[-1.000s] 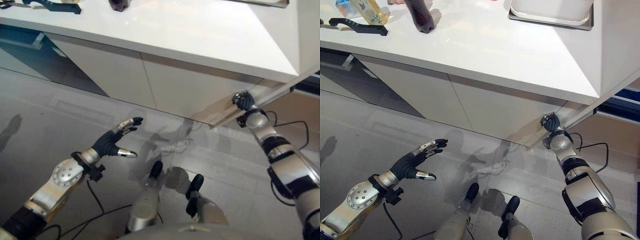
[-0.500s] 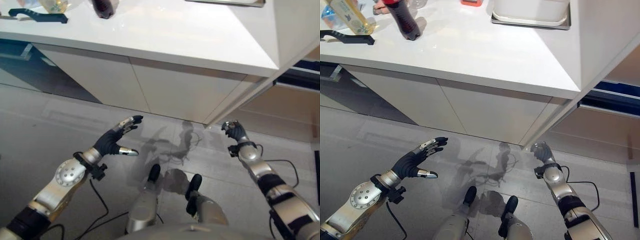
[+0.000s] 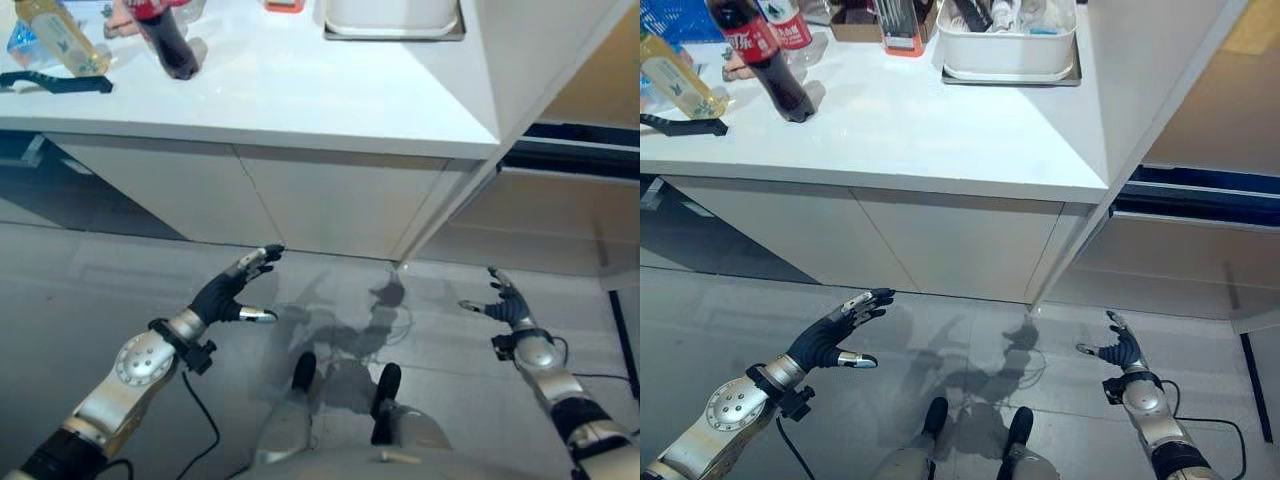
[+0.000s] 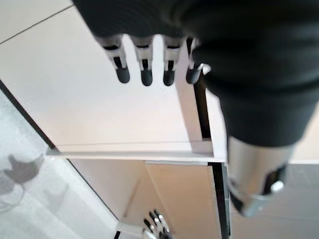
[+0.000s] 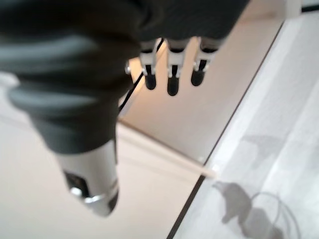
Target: Take the drinks into the refrigerator
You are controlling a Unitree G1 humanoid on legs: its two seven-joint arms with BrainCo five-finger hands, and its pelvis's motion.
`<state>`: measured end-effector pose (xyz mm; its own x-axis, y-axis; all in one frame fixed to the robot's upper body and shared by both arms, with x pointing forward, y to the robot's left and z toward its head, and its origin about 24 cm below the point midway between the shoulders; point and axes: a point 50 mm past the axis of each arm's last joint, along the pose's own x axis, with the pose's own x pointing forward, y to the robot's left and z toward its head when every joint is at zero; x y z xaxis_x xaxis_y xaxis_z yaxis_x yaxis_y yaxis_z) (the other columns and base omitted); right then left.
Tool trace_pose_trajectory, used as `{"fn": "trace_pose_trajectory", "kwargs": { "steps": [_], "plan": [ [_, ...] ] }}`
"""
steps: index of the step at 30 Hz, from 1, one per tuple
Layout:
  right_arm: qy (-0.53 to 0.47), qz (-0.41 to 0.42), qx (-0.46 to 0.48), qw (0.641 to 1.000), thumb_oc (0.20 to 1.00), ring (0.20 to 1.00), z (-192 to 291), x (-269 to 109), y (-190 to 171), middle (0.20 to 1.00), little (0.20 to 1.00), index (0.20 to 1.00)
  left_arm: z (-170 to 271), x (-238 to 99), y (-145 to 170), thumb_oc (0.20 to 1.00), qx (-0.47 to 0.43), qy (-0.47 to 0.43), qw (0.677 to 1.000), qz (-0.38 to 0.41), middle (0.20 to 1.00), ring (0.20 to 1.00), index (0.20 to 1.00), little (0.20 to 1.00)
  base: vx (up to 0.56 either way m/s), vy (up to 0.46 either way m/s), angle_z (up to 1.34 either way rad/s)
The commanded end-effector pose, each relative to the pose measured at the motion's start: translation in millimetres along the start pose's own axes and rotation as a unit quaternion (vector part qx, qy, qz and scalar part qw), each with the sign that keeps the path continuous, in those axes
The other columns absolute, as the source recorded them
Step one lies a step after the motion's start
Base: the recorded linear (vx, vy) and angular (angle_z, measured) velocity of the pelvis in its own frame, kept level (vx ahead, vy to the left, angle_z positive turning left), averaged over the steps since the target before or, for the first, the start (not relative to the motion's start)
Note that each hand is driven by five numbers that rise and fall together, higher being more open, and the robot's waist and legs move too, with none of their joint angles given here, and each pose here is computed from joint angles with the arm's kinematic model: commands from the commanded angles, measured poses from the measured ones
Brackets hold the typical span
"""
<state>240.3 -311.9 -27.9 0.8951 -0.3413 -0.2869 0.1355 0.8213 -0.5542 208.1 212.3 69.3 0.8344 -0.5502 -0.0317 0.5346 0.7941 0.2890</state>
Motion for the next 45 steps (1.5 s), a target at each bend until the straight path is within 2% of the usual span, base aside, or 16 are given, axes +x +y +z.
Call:
{"fn": "trace_pose_trajectory", "kwargs": {
  "steps": [1,2,3,5,20,30,40,45],
  "plan": [
    [-0.053,-0.06,-0.002,0.997,1.0,1.0,35.1,18.6,-34.5,1.0,1.0,1.0,10.2,0.8,2.1,1.0,0.008,-0.035,0.999,0.002,1.0,1.0,1.0,1.0,-0.01,-0.037,-0.11],
    [-0.069,-0.075,0.0,0.995,0.746,0.746,49.1,25.2,-41.8,0.746,0.746,0.746,9.7,0.4,3.2,1.0,0.008,-0.032,0.999,0.003,1.0,1.0,1.0,1.0,-0.01,-0.023,-0.09],
    [-0.069,-0.075,0.0,0.995,0.655,0.655,49.6,25.5,-41.8,0.655,0.655,0.655,9.8,0.4,3.4,1.0,0.008,-0.032,0.999,0.004,1.0,1.0,1.0,1.0,-0.01,-0.047,-0.22],
    [-0.084,-0.088,-0.001,0.993,0.2,0.2,66.0,33.1,-47.7,0.2,0.2,0.2,9.4,1.0,3.3,1.0,0.006,-0.03,1.0,0.006,1.0,1.0,1.0,1.0,0.0,-0.036,-0.36],
    [-0.147,-0.168,-0.016,0.975,0.2,0.2,160.0,60.7,-94.2,0.2,0.2,0.2,12.8,5.6,-2.5,1.0,0.005,-0.032,0.999,-0.007,1.0,1.0,1.0,1.0,0.0,-0.007,-0.06],
    [-0.165,-0.197,-0.011,0.966,0.2,0.2,187.5,61.9,-112.1,0.2,0.2,0.2,20.1,4.9,-3.0,1.0,0.015,-0.038,0.999,-0.02,1.0,1.0,1.0,1.0,-0.01,-0.023,0.1],
    [-0.171,-0.269,0.006,0.948,0.2,0.2,221.9,53.7,-162.1,0.2,0.2,0.2,25.1,1.2,1.3,1.0,0.028,-0.034,0.999,-0.018,1.0,1.0,1.0,1.0,-0.03,-0.07,0.19],
    [-0.166,-0.28,0.011,0.946,0.2,0.2,222.3,52.0,-168.9,0.2,0.2,0.2,23.6,4.3,-3.1,1.0,0.025,-0.036,0.999,-0.027,1.0,1.0,1.0,1.0,-0.01,-0.061,0.2]
  ]
}}
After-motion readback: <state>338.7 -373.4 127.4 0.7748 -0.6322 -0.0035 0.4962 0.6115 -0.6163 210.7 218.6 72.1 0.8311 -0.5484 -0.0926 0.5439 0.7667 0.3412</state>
